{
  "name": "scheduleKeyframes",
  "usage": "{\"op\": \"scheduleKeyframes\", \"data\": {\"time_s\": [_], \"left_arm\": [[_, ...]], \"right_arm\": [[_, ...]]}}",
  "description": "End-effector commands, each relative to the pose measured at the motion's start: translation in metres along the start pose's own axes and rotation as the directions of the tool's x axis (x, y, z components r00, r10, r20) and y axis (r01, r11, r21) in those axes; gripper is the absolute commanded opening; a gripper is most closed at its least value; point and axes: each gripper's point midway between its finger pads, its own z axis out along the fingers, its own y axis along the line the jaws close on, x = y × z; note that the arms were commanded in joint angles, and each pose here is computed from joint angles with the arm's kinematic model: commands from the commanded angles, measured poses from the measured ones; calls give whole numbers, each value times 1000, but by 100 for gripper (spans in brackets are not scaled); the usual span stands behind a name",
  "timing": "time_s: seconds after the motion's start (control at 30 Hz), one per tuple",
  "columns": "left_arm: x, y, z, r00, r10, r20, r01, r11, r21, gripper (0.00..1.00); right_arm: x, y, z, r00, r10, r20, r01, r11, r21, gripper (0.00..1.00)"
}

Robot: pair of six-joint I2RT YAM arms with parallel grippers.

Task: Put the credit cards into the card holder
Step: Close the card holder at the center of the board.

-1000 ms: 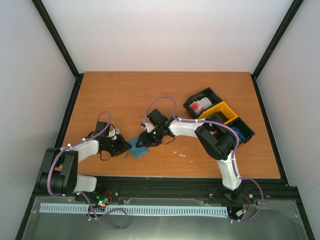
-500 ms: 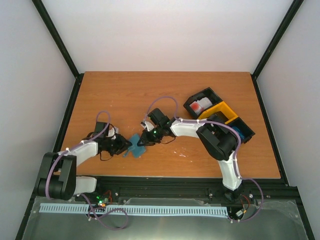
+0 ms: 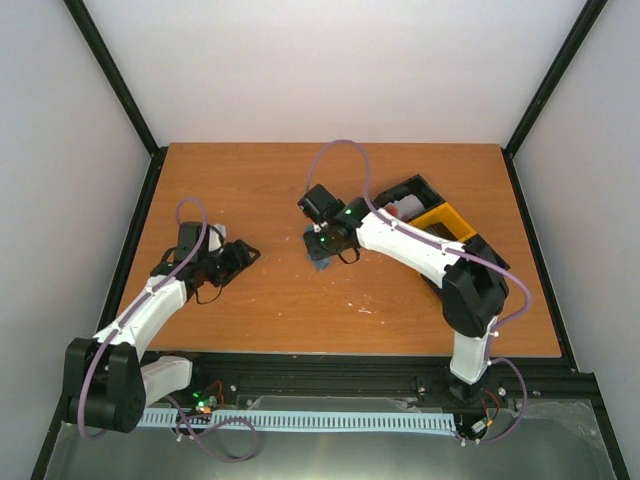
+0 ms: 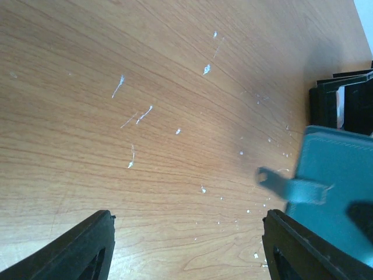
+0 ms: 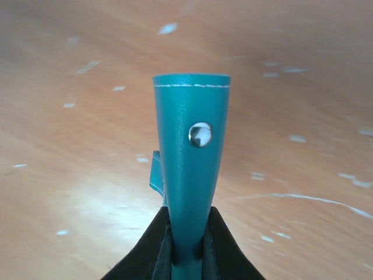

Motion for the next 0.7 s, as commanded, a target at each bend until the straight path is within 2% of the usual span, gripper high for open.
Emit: {"op": "scheduleKeyframes", "data": {"time_s": [0.0, 0.07, 0.17, 0.27, 0.4, 0.5, 0.6, 0.67], "left_arm": [[-6, -8, -5, 1000, 10, 11, -10, 1000, -4, 71], [-6, -7, -6, 1000, 6, 13, -6, 1000, -9, 72], [-8, -3, -8, 1000, -8, 26, 9, 999, -37, 72], [-20, -1, -20, 996, -17, 88, 25, 995, -92, 72], [-46, -22, -51, 972, 30, 232, -11, 997, -81, 73], [-56, -33, -64, 961, 42, 275, -21, 997, -78, 73], [-64, -35, -71, 953, 50, 297, -19, 994, -107, 73], [-76, -40, -83, 937, 75, 340, -30, 990, -135, 74]], "right_arm": [[9, -86, -42, 994, -87, -61, 106, 870, 482, 3], [7, -106, -53, 992, -104, -76, 129, 790, 600, 3], [10, -116, -48, 984, -130, -119, 176, 723, 668, 3], [19, -114, -28, 976, -145, -163, 217, 692, 688, 3], [31, -86, 3, 952, -202, -229, 305, 666, 680, 3], [44, -57, 27, 936, -222, -275, 349, 693, 630, 3], [57, -22, 45, 933, -207, -295, 338, 784, 520, 7], [62, 0, 51, 935, -204, -290, 321, 835, 446, 14]]}}
